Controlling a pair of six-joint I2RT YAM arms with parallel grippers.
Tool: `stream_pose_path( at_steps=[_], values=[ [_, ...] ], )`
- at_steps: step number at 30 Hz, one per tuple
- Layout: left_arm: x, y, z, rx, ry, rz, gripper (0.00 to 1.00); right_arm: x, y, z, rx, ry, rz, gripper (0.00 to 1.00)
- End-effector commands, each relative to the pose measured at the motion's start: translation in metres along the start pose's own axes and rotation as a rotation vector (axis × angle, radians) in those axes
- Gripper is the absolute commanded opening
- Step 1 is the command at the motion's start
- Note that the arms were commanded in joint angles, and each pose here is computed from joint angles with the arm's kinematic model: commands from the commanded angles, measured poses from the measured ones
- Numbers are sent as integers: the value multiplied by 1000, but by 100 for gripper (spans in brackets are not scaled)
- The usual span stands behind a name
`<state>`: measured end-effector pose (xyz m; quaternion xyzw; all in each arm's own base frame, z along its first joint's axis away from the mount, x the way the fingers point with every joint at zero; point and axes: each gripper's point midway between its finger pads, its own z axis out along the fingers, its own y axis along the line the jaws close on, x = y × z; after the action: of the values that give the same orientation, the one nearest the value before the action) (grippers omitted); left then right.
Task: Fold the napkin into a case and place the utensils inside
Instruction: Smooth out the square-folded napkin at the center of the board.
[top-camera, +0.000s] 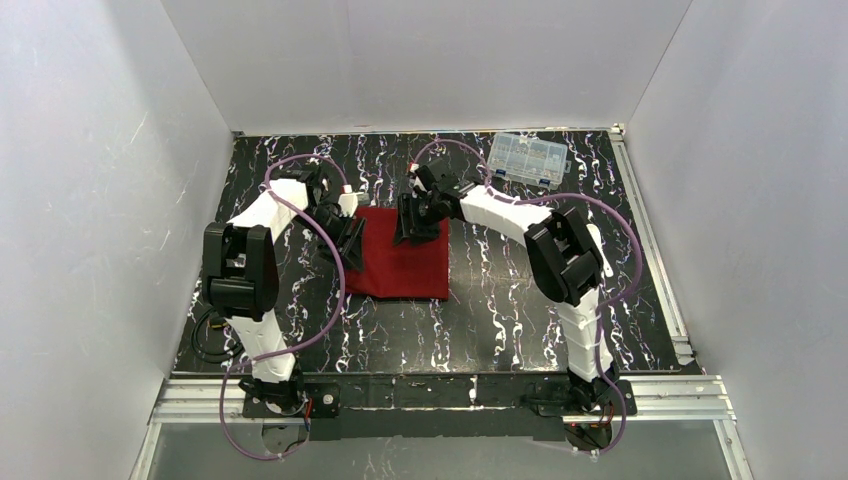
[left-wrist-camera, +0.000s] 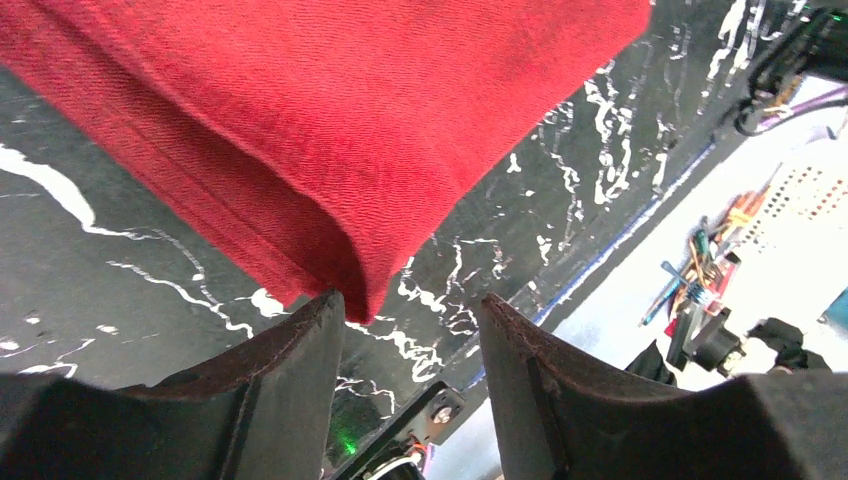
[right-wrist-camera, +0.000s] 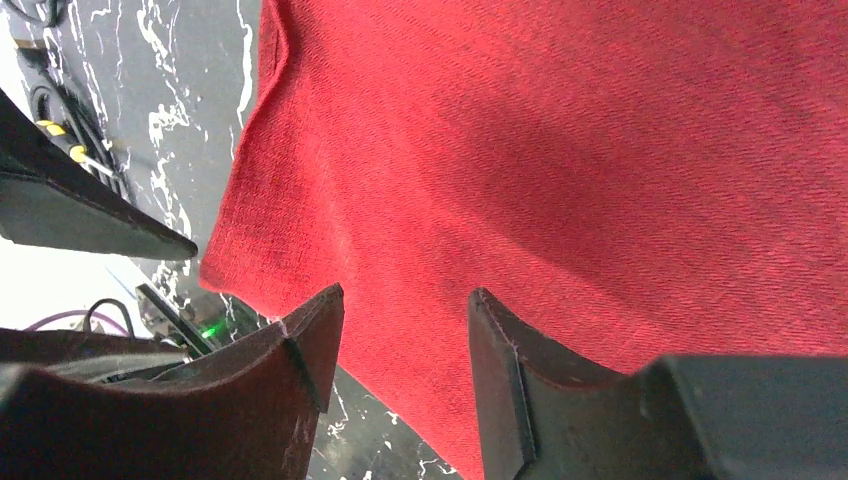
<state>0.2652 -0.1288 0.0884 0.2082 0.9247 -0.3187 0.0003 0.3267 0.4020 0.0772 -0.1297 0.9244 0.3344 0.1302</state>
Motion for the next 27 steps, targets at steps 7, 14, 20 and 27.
stream_pose_path(
  at_steps=[7, 14, 20, 27],
  values=[
    [-1, 30, 0, -165, -19, -14, 46, -36, -18, -13, -1, -70, 2, 56],
    [-2, 16, 12, -59, -7, -50, 46, -47, -22, -11, -13, -77, 17, 56],
    [-6, 11, 17, -10, -2, -89, 38, -50, -27, -10, 0, -80, 24, 56],
    [2, 32, 21, -99, 33, -80, 11, -63, -45, -14, 19, -114, 58, 55]
  ],
)
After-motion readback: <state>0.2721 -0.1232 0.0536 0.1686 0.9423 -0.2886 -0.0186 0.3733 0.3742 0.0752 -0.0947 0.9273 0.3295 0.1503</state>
